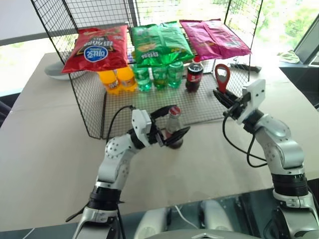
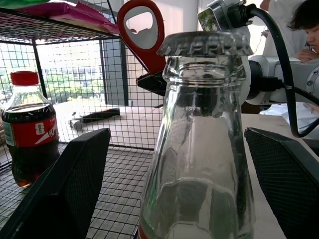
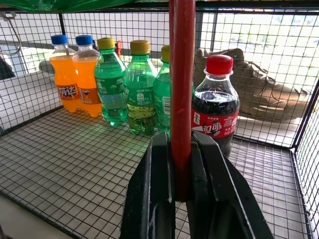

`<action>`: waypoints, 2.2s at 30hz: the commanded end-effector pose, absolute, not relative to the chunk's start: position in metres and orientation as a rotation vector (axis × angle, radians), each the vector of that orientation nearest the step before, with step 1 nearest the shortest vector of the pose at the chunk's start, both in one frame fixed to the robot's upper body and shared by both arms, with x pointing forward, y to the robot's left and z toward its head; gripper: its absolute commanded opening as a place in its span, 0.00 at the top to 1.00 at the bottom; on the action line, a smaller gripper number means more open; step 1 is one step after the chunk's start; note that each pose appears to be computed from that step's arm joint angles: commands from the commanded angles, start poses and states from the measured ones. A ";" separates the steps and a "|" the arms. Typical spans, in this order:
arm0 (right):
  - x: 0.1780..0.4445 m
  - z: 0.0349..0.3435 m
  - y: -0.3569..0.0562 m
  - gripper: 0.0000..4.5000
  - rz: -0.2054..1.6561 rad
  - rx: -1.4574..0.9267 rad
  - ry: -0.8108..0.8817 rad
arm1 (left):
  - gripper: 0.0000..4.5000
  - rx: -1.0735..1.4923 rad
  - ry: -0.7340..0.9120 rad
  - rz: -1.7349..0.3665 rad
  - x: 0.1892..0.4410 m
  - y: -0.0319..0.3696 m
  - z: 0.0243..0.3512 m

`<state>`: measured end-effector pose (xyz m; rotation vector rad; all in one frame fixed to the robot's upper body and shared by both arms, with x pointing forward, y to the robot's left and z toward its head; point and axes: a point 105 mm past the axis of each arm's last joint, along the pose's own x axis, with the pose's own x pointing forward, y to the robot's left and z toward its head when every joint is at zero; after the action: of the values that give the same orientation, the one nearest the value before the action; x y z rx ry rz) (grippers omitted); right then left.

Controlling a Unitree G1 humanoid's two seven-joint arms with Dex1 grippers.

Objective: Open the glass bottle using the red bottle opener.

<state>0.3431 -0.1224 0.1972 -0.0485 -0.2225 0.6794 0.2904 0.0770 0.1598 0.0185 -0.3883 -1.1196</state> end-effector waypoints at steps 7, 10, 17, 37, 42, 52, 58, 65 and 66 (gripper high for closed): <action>0.340 0.216 -0.120 1.00 0.693 -0.068 -0.299 | 0.01 0.008 -0.455 -1.128 0.286 0.076 0.173; 0.340 0.216 -0.120 1.00 0.694 -0.069 -0.299 | 0.01 0.007 -0.454 -1.129 0.286 0.075 0.173; 0.341 0.216 -0.120 1.00 0.695 -0.070 -0.300 | 0.01 0.003 -0.454 -1.131 0.286 0.076 0.173; 0.330 0.209 -0.093 1.00 0.786 -0.224 -0.330 | 0.47 0.024 -0.425 -1.131 0.285 0.078 0.167; 0.315 0.192 -0.063 1.00 0.861 -0.515 -0.434 | 0.47 0.024 -0.425 -1.135 0.285 0.077 0.167; 0.290 0.179 -0.034 1.00 0.954 -0.727 -0.618 | 0.47 0.021 -0.417 -1.147 0.286 0.076 0.167; 0.290 0.166 -0.030 1.00 0.959 -0.880 -0.662 | 0.47 0.019 -0.412 -1.153 0.287 0.075 0.167; 0.300 0.158 -0.030 1.00 0.880 -0.977 -0.700 | 0.47 0.013 -0.410 -1.160 0.286 0.073 0.166; 0.299 0.159 -0.030 1.00 0.872 -0.983 -0.714 | 0.47 0.012 -0.410 -1.160 0.286 0.073 0.166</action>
<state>0.3066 -0.0413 0.1737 -0.9170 -0.7123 0.8043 0.2874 0.0774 0.1613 0.0078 -0.3927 -1.1467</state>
